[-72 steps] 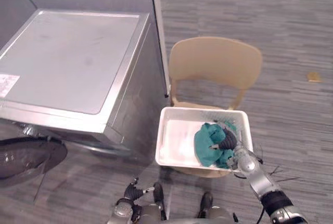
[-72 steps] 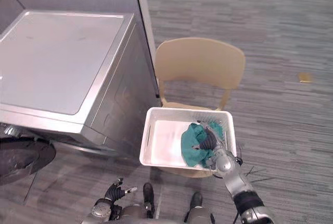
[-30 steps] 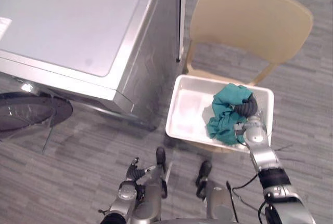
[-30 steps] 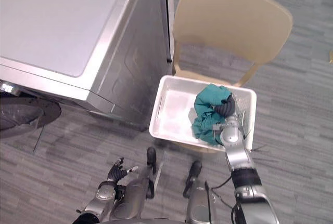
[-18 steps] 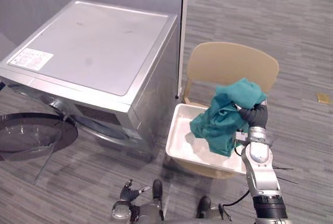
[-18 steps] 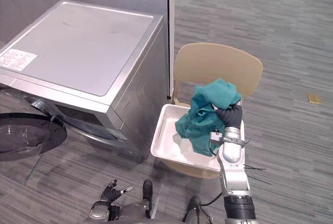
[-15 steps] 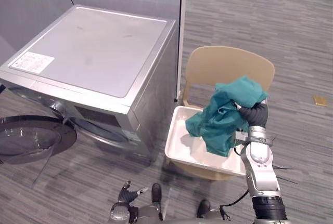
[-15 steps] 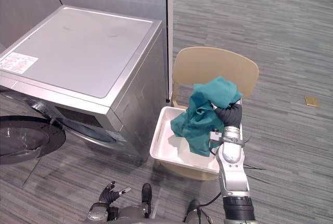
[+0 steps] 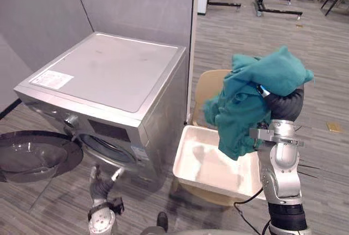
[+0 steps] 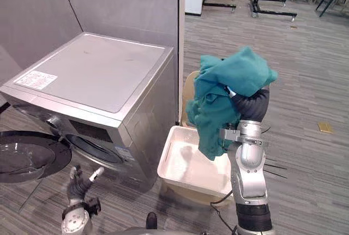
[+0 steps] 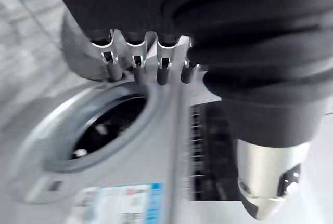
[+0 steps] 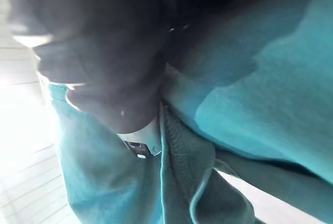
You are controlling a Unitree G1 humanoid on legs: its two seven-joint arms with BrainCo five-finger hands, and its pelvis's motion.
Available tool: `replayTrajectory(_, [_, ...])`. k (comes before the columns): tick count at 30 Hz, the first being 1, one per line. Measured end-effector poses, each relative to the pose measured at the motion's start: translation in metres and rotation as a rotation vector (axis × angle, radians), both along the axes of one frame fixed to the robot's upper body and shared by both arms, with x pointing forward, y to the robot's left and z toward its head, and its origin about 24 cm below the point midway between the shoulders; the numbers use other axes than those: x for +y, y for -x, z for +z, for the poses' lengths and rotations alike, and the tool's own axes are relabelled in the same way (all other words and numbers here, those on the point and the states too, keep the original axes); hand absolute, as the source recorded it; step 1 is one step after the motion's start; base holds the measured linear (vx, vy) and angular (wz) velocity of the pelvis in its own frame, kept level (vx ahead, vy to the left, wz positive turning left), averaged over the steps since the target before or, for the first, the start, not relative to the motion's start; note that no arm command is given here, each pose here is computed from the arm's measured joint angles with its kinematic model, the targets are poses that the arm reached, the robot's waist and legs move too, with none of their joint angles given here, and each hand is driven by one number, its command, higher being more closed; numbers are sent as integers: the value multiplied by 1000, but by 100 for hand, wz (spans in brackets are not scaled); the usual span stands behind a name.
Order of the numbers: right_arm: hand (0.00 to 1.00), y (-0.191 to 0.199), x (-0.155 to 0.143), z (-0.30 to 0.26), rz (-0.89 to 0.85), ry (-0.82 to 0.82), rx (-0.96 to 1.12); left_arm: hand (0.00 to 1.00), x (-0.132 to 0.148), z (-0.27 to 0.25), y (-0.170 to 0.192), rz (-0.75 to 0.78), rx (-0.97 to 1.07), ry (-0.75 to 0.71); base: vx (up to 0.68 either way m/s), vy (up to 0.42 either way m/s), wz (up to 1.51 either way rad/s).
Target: Pick up the laundry basket with both hands and put the clothes into the washing machine.
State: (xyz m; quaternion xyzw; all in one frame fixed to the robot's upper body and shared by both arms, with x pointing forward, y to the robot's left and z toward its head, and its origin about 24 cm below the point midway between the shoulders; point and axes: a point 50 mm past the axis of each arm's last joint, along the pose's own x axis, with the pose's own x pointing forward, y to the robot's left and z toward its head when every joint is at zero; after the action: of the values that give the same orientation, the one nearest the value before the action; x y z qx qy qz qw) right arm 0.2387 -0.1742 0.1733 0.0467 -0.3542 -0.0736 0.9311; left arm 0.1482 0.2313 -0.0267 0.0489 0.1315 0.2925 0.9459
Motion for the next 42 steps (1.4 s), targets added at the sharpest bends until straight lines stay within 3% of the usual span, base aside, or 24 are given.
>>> replayTrajectory(6, [100, 1, 8, 2, 52, 4, -13, 0, -19, 78, -12, -56, -387, -46, -15, -12, 9])
replayTrajectory(11, [100, 0, 24, 2, 150, 30, -12, 0, -77, 122, -35, -366, -644, 30, 22, -21, 8])
replayTrajectory(19, [100, -12, 53, 18, 336, 34, -68, 0, -139, 138, -54, -766, -727, 59, 12, -16, -8])
replayTrajectory(27, [100, -19, 79, 21, 520, -30, -56, 0, -174, 140, -77, -979, -710, -10, -9, -9, -10])
replayTrajectory(28, [100, -19, 81, 23, 550, -46, -64, 100, -176, 143, -80, -990, -716, -30, -31, -21, -14])
replayTrajectory(38, [100, -21, 94, 20, 693, -112, -33, 100, -189, 159, -98, -1013, -760, -127, -3, -13, -9])
replayTrajectory(39, [0, -21, 94, 20, 699, -113, -32, 100, -189, 159, -98, -1011, -763, -127, 0, 0, 0])
replayTrajectory(42, [0, -23, 94, 16, 714, -115, -16, 100, -188, 158, -98, -1015, -758, -135, 0, 0, 0])
